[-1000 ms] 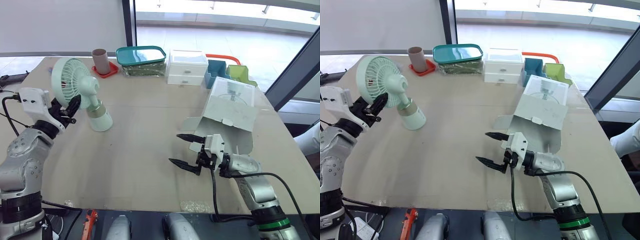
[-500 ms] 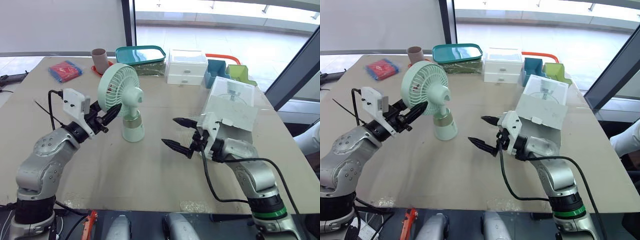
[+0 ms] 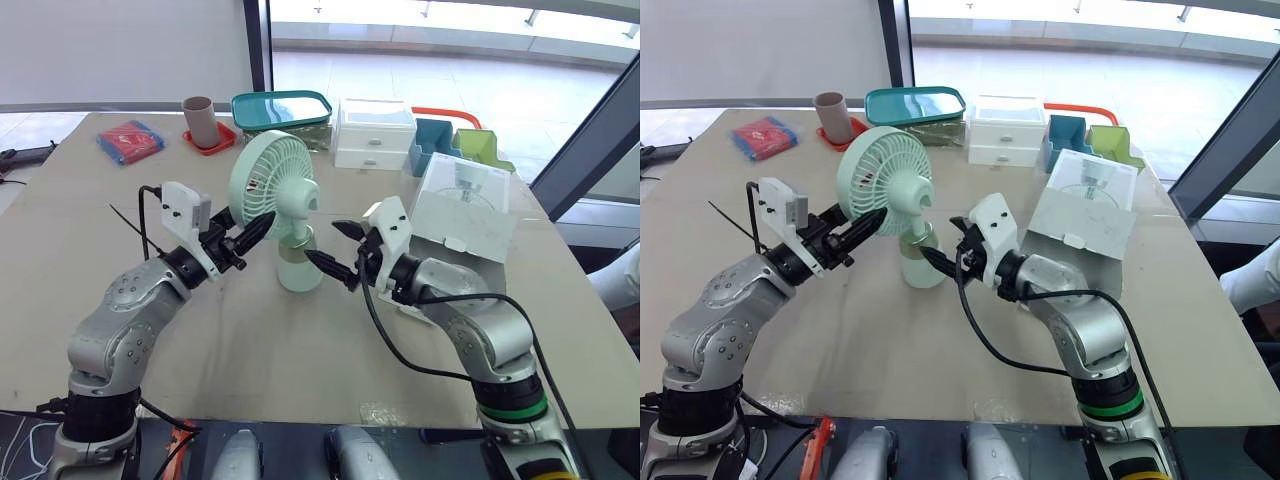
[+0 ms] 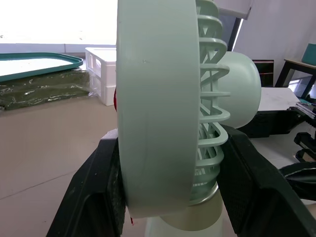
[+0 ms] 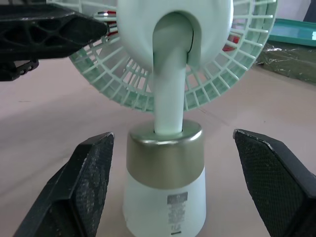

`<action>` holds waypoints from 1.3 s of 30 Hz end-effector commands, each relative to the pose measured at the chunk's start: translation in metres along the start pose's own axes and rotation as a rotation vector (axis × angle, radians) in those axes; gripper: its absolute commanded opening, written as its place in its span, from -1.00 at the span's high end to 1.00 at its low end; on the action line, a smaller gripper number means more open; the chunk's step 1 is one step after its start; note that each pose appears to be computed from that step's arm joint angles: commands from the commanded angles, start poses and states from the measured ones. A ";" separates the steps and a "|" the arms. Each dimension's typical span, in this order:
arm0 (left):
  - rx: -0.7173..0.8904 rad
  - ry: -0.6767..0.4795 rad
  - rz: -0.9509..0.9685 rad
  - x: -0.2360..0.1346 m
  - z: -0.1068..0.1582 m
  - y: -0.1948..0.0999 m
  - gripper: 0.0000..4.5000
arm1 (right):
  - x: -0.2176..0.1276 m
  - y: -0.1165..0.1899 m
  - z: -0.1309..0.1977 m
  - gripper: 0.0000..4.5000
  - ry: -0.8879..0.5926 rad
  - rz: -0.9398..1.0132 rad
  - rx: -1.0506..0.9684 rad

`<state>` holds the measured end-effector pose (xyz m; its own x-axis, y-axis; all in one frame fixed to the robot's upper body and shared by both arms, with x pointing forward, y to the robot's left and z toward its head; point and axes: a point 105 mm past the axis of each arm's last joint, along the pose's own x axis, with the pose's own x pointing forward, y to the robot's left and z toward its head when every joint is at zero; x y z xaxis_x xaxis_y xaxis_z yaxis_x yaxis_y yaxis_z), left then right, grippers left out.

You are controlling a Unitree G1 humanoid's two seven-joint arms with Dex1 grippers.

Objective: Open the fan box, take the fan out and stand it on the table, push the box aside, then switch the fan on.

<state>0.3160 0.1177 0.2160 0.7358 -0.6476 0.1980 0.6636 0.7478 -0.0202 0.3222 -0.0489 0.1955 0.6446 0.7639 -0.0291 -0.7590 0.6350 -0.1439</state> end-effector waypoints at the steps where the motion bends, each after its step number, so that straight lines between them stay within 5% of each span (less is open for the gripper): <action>1: 0.042 -0.081 -0.063 0.004 0.023 -0.015 0.11 | 0.003 -0.001 0.012 -0.76 -0.035 -0.021 0.002; 6: 0.040 -0.079 -0.070 0.003 0.022 -0.016 0.11 | 0.006 -0.001 0.012 -0.76 -0.041 -0.034 0.026; 7: 0.040 -0.077 -0.071 0.003 0.022 -0.016 0.11 | 0.008 -0.001 0.012 -0.53 -0.040 -0.036 0.028; 18: 0.035 -0.067 -0.081 0.004 0.018 -0.021 0.11 | 0.016 -0.002 0.012 -0.53 -0.033 -0.044 0.017; 21: 0.034 -0.067 -0.082 0.005 0.017 -0.021 0.11 | 0.016 -0.002 0.011 -0.22 -0.033 -0.044 0.018; 25: 0.033 -0.068 -0.080 0.005 0.017 -0.021 0.11 | 0.017 -0.002 0.010 0.49 -0.028 -0.042 0.013; 39: 0.026 -0.072 -0.080 0.009 0.017 -0.024 0.11 | 0.023 0.000 0.010 0.49 -0.027 -0.042 0.014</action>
<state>0.3146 0.1065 0.2143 0.7229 -0.6611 0.2011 0.6792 0.7333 -0.0310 0.3372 -0.0365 0.1913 0.6891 0.7235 -0.0407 -0.7228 0.6822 -0.1099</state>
